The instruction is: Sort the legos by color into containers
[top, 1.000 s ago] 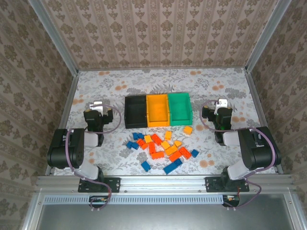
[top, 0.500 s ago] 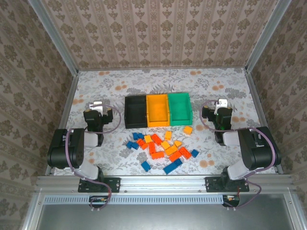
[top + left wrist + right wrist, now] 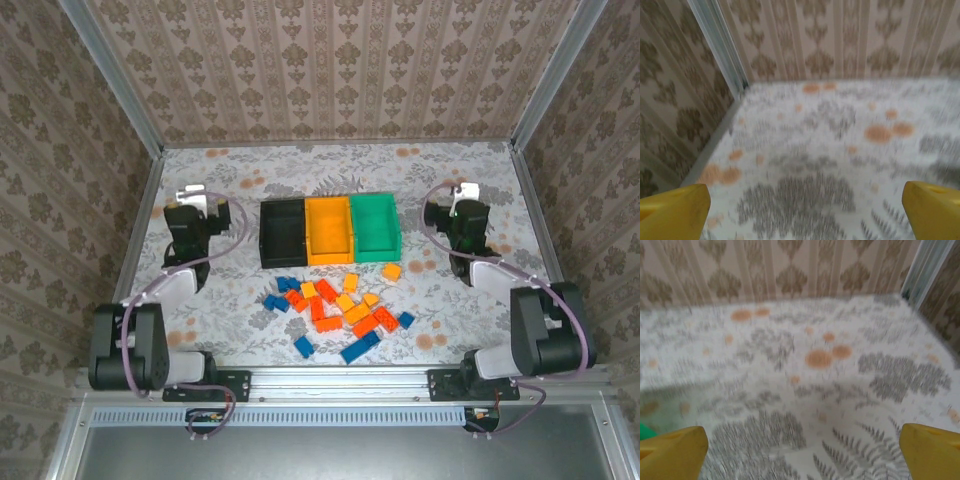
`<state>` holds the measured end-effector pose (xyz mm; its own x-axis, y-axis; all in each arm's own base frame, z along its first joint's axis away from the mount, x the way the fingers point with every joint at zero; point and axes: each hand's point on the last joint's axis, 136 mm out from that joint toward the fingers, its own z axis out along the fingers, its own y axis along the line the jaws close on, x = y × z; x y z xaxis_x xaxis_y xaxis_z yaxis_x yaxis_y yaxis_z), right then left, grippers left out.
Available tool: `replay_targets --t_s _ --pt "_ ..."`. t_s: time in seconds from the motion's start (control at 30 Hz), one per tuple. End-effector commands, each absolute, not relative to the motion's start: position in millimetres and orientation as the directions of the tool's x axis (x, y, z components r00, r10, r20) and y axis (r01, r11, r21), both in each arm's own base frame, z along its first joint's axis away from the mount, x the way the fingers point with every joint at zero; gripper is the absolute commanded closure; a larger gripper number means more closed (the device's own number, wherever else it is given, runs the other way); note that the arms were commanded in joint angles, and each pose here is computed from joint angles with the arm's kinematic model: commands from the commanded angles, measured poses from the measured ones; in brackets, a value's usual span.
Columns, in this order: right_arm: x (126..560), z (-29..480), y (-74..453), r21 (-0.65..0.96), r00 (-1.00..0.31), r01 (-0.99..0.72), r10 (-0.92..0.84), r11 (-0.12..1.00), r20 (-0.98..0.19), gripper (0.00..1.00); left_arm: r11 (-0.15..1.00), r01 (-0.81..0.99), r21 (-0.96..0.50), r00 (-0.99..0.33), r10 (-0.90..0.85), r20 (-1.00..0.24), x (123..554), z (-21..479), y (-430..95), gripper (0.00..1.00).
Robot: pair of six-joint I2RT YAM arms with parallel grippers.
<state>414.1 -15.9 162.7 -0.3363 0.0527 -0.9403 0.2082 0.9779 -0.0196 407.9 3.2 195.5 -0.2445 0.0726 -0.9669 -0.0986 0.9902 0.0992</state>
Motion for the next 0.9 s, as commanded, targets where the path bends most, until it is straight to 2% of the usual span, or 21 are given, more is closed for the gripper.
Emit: replay_targets --t_s 0.0,0.07,0.13,0.2,0.23,0.27,0.4,0.53,0.67,0.87 --pt "399.4 175.2 -22.2 -0.057 -0.354 0.339 0.071 0.939 -0.933 0.00 0.996 -0.087 -0.008 -0.212 -0.026 -0.977 403.0 213.4 -3.5 0.00" --pt "394.1 183.2 -33.5 -0.025 -0.316 0.467 0.141 0.884 -0.938 0.00 0.978 -0.142 -0.152 -0.121 -0.169 -0.978 404.9 229.7 3.7 0.00" --pt "390.4 173.0 -34.7 0.118 -0.313 0.510 0.311 0.852 -0.897 0.00 0.914 -0.231 -0.332 -0.084 -0.359 -0.930 400.3 230.2 19.1 0.00" --pt "380.4 155.2 -31.9 0.254 -0.340 0.566 0.503 0.784 -0.794 0.00 0.754 -0.408 -0.515 -0.074 -0.590 -0.804 382.2 204.7 42.2 0.00" --pt "379.2 148.1 -26.6 0.282 -0.365 0.565 0.541 0.776 -0.758 0.00 0.672 -0.470 -0.572 -0.054 -0.669 -0.742 372.8 192.7 52.3 0.00" --pt "382.7 143.7 -16.8 0.310 -0.389 0.527 0.549 0.791 -0.740 0.00 0.643 -0.465 -0.609 -0.068 -0.711 -0.700 370.5 185.3 53.1 0.00" --pt "381.3 126.2 19.0 0.381 -0.504 0.413 0.556 0.827 -0.661 0.00 0.610 -0.350 -0.711 -0.125 -0.783 -0.610 377.3 180.6 42.6 0.00" --pt "356.8 107.1 55.0 0.305 -0.676 0.329 0.449 0.894 -0.584 0.00 0.580 -0.252 -0.775 -0.186 -0.815 -0.549 381.0 187.7 24.5 0.00" --pt "320.0 80.3 88.8 0.256 -0.775 0.247 0.349 0.935 -0.527 0.00 0.540 -0.209 -0.815 -0.239 -0.837 -0.493 374.9 184.2 3.8 0.00" --pt "292.3 58.5 118.5 0.220 -0.800 0.218 0.303 0.951 -0.518 0.02 0.680 -0.189 -0.708 -0.424 -0.707 -0.566 341.0 163.5 -46.9 0.00"
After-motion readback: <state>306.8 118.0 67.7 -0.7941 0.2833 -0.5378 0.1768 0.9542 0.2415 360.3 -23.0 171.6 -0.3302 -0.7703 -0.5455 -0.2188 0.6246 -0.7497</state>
